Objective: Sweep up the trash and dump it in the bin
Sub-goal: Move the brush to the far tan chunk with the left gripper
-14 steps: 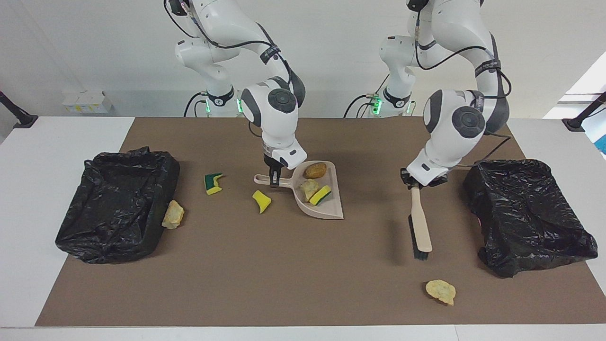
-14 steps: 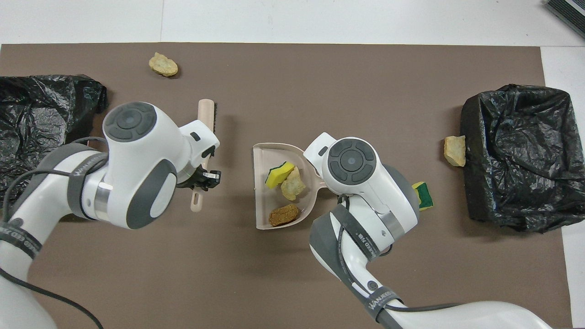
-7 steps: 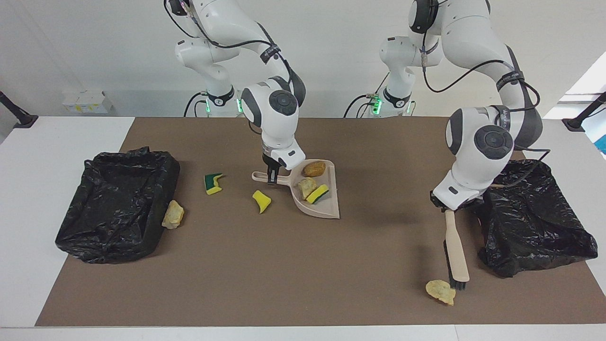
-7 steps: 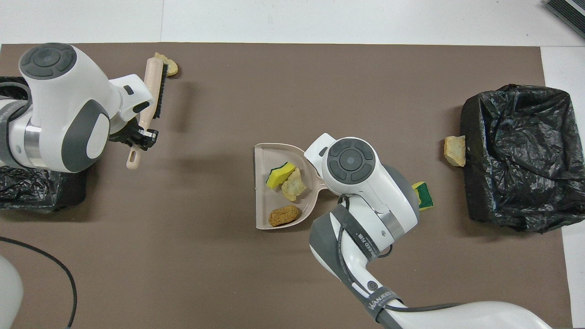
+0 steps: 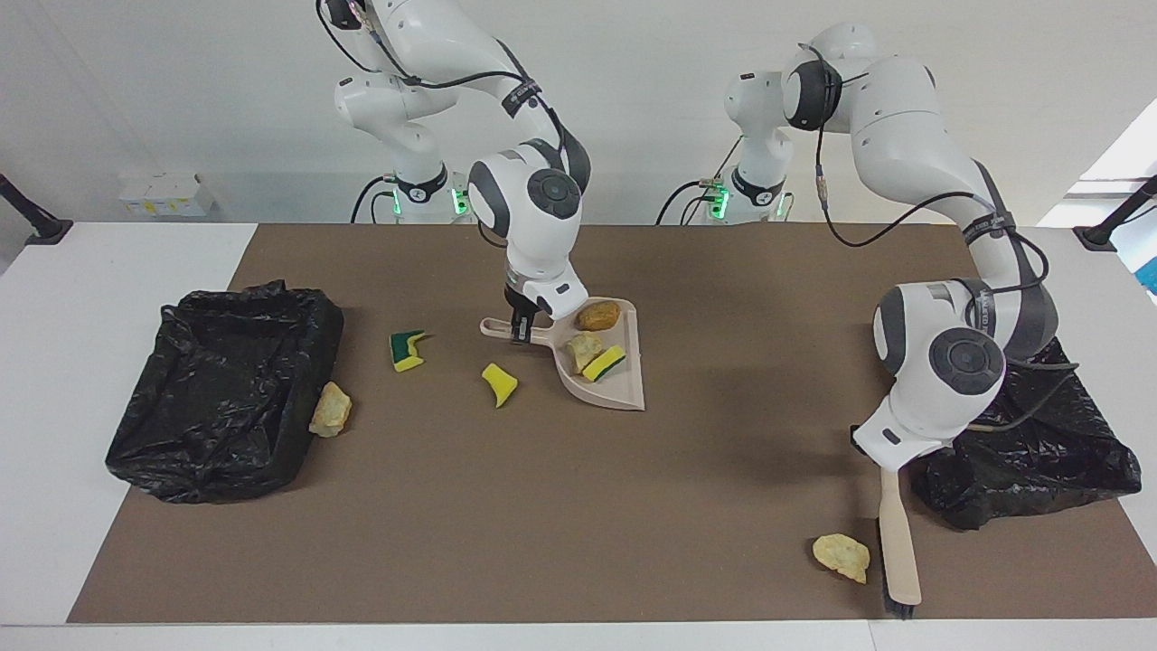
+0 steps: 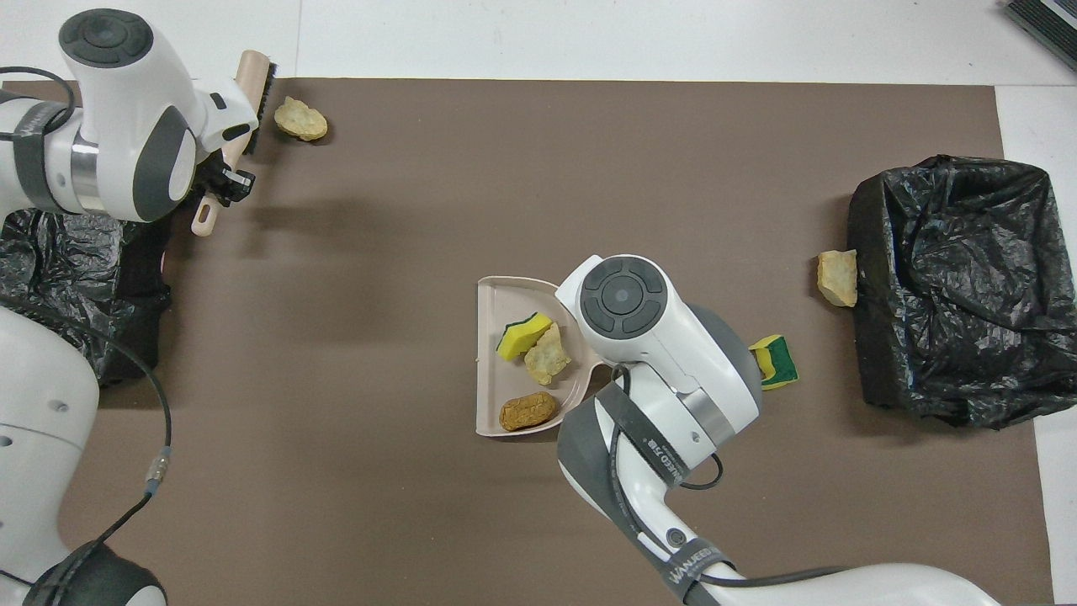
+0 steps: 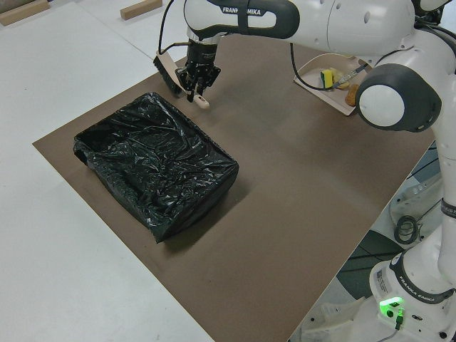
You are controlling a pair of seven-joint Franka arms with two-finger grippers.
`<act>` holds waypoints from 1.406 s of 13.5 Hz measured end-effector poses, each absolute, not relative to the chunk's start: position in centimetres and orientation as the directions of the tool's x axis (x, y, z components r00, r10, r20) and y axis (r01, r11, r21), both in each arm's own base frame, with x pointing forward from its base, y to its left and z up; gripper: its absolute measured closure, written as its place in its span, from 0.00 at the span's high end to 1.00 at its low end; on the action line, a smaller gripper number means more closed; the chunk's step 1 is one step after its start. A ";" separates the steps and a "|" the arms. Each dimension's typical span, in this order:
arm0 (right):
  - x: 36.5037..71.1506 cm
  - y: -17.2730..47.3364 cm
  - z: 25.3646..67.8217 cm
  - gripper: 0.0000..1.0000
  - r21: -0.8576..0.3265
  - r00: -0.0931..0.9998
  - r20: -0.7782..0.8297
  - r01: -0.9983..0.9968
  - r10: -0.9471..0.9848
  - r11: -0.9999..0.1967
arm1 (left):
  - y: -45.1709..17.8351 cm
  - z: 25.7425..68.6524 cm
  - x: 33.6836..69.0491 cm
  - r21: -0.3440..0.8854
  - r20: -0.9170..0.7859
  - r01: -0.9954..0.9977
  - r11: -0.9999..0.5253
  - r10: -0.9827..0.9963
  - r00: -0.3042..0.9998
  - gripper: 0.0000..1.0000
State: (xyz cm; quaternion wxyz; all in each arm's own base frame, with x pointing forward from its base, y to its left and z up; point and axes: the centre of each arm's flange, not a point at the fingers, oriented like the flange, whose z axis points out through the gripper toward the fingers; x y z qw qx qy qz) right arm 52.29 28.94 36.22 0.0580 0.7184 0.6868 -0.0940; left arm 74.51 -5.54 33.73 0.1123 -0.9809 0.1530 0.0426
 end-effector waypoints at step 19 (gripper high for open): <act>52.3 28.9 36.2 0.31 -0.046 0.039 -0.215 0.998 0.976 -0.050 | -15.6 37.2 58.4 0.078 -0.374 -0.744 -0.664 -0.711 0.595 0.26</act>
